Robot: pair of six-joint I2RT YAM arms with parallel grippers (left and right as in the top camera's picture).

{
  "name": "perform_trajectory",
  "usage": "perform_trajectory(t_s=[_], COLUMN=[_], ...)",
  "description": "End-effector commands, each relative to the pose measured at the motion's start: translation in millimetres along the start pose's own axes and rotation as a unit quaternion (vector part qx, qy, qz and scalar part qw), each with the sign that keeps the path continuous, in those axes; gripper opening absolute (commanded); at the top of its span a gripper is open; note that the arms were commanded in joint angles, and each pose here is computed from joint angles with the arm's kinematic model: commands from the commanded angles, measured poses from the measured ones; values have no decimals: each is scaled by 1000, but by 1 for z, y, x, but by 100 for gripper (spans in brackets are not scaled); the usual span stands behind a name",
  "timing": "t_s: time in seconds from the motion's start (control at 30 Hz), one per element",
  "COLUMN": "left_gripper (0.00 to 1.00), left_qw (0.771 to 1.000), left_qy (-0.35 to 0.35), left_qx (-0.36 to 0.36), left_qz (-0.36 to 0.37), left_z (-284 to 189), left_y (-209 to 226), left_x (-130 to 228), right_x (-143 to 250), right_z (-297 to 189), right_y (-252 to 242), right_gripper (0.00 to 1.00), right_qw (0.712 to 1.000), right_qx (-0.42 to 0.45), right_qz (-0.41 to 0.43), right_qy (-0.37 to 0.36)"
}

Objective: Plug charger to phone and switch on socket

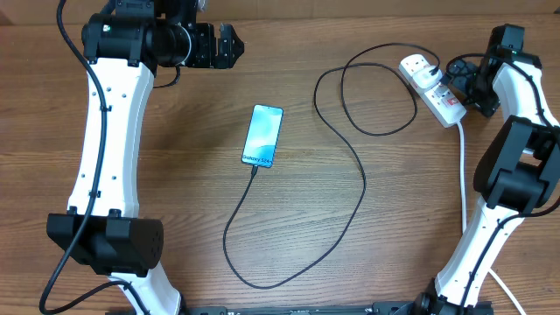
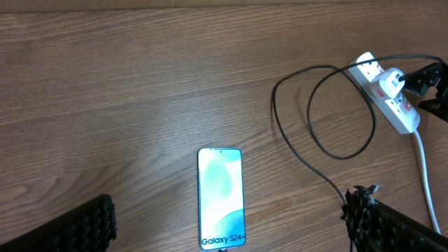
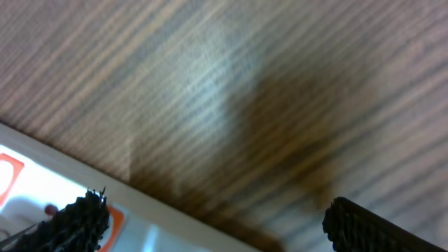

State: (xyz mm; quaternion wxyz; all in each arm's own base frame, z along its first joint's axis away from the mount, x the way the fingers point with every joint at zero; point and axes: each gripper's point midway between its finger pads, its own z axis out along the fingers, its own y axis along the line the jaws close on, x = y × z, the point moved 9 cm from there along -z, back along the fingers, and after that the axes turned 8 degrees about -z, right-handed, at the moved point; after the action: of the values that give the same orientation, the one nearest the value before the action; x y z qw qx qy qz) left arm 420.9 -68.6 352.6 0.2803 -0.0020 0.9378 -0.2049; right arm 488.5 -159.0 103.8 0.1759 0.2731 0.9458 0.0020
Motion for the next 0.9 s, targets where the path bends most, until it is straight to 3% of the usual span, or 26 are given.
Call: perform_trajectory(t_s=[0.0,0.87], left_gripper=[100,100], left_qw=[1000,1000], left_qy=[3,3], left_qx=[-2,-2], left_qz=[8,8], left_z=[4,4], left_y=[-1,-1], left_x=[0,0], right_x=[9,19], right_z=[10,12], right_y=[-2,5], right_gripper=[100,100], right_qw=[1000,998], right_qx=[4,-46], right_qz=[0,-16], right_qy=[13,45])
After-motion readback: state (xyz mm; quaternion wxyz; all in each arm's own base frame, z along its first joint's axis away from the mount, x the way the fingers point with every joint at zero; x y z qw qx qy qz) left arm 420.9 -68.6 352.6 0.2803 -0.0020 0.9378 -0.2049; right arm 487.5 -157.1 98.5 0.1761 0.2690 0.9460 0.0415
